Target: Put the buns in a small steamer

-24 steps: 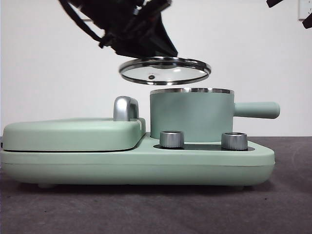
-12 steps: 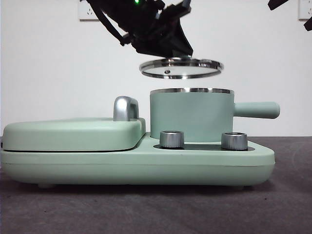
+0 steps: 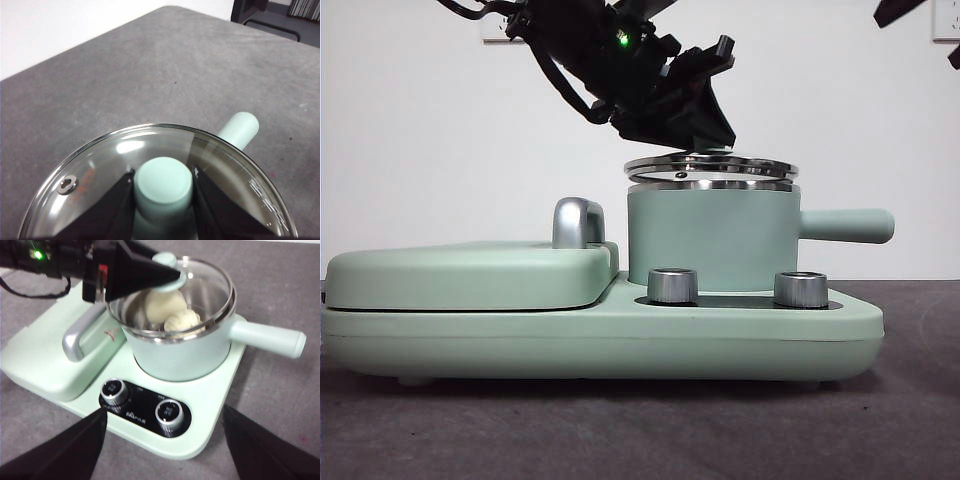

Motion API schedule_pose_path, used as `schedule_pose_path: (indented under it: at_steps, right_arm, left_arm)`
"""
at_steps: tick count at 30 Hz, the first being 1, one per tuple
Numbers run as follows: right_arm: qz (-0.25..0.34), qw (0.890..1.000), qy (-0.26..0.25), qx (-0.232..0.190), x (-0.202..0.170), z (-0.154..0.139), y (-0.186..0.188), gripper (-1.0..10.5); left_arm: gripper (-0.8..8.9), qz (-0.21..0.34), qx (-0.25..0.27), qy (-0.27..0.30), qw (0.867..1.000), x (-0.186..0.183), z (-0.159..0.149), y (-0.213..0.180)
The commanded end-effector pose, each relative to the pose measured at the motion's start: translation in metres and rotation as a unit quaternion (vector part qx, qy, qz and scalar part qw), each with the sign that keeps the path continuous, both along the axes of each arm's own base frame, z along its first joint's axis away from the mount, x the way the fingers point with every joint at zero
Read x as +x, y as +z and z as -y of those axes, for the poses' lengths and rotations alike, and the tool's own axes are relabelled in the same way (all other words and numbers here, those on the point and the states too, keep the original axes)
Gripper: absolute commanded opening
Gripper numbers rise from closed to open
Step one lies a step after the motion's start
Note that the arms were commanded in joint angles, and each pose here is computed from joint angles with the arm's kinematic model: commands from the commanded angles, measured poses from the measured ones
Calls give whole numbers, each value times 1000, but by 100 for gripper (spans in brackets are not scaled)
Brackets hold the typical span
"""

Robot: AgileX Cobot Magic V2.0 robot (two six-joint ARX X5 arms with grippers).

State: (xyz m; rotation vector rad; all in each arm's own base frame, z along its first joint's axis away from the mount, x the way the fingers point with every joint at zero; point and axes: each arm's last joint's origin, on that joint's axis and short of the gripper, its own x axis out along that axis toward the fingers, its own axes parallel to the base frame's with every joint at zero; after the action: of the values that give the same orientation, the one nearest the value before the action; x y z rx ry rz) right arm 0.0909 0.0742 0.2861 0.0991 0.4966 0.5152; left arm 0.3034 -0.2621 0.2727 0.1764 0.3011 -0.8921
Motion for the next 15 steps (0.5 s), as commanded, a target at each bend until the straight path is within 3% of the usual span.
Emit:
schedule_pose_path:
  at_steps: [1,15]
  right_arm:
    - [-3,1000,2,4,0,-1,1,364]
    - [-4,1000,1,2,0,-1,0,364]
  left_arm:
    - [11,27,-11,-11,1000,3,10,6]
    - [11,26,-3,-3,1000,4,11,1]
